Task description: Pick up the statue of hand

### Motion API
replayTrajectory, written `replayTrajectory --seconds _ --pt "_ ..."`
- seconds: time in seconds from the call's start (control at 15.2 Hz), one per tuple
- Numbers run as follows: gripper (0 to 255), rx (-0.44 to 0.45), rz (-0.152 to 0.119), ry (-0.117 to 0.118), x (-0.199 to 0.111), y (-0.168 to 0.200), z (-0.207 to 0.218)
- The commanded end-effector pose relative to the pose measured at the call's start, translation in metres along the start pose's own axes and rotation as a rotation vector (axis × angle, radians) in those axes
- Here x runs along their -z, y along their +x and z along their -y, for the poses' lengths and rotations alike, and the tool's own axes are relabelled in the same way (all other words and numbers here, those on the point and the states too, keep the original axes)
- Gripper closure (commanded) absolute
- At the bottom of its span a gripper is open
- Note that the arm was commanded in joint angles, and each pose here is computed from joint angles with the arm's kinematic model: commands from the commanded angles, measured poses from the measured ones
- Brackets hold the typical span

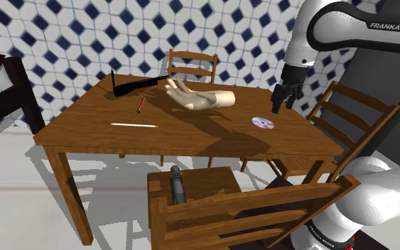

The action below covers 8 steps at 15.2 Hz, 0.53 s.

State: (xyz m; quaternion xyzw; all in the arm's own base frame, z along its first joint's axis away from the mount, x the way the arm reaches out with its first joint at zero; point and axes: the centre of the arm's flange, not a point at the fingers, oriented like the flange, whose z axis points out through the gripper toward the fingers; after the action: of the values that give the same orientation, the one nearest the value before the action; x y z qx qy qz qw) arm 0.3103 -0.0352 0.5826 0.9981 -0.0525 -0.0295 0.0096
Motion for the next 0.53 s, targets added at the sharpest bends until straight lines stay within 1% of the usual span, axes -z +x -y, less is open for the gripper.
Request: replayTrajectory --seconds 0.0,0.46 --pt "0 0.000 0.000 0.000 0.000 0.000 0.000" --pt "0 -0.284 0.055 0.030 0.003 0.084 0.046"
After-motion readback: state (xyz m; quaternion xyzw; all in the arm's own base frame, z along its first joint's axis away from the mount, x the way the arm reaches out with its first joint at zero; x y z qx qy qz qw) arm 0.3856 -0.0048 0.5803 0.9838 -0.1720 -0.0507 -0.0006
